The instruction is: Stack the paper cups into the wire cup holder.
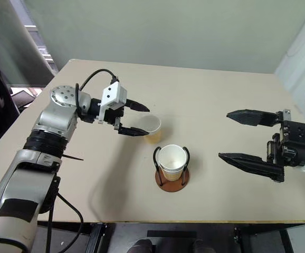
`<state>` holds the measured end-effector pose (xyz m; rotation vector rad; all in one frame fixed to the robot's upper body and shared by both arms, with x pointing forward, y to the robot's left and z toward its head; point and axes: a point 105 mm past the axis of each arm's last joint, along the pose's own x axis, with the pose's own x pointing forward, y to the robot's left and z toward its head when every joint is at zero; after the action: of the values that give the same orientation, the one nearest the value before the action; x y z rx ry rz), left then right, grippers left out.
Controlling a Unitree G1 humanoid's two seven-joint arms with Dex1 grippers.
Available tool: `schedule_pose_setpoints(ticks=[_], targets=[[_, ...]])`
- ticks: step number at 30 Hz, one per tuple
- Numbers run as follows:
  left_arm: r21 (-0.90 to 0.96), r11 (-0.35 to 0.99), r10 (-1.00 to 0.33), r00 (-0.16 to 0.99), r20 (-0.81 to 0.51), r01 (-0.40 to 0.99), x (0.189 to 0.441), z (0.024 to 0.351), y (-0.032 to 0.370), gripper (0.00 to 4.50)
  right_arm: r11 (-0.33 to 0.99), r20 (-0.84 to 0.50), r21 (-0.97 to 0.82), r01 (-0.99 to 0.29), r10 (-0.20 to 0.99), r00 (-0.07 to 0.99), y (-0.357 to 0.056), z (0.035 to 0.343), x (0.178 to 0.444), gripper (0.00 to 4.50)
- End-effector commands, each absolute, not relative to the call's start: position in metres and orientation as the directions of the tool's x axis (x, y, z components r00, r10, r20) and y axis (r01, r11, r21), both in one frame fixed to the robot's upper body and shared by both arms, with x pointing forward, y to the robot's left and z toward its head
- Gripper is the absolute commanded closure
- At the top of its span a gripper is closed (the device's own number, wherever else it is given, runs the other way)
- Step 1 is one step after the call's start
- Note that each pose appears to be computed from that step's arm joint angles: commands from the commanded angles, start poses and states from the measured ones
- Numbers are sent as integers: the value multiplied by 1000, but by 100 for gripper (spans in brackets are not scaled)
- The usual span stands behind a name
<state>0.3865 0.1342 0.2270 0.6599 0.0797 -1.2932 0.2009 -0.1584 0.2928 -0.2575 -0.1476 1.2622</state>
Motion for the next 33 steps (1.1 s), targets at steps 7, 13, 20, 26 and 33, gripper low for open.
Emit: schedule_pose_setpoints(ticks=[7,13,20,26,33], targets=[[410,100,-832,302,-465,906,393,208,131,93,289,-37,-323,-901,948,317,-160,301,197,0],[430,105,-787,340,-516,897,400,198,134,322,301,-34,-324,-897,944,329,-161,300,196,0],[433,104,-779,344,-524,895,401,198,139,445,307,-35,-323,-895,942,335,-162,299,196,0],[485,75,-845,314,-434,871,392,240,135,445,305,-38,-324,-895,942,334,-163,299,196,0],[574,-199,-920,50,-388,794,326,310,110,445,347,-150,-331,-878,899,412,-189,287,201,0]])
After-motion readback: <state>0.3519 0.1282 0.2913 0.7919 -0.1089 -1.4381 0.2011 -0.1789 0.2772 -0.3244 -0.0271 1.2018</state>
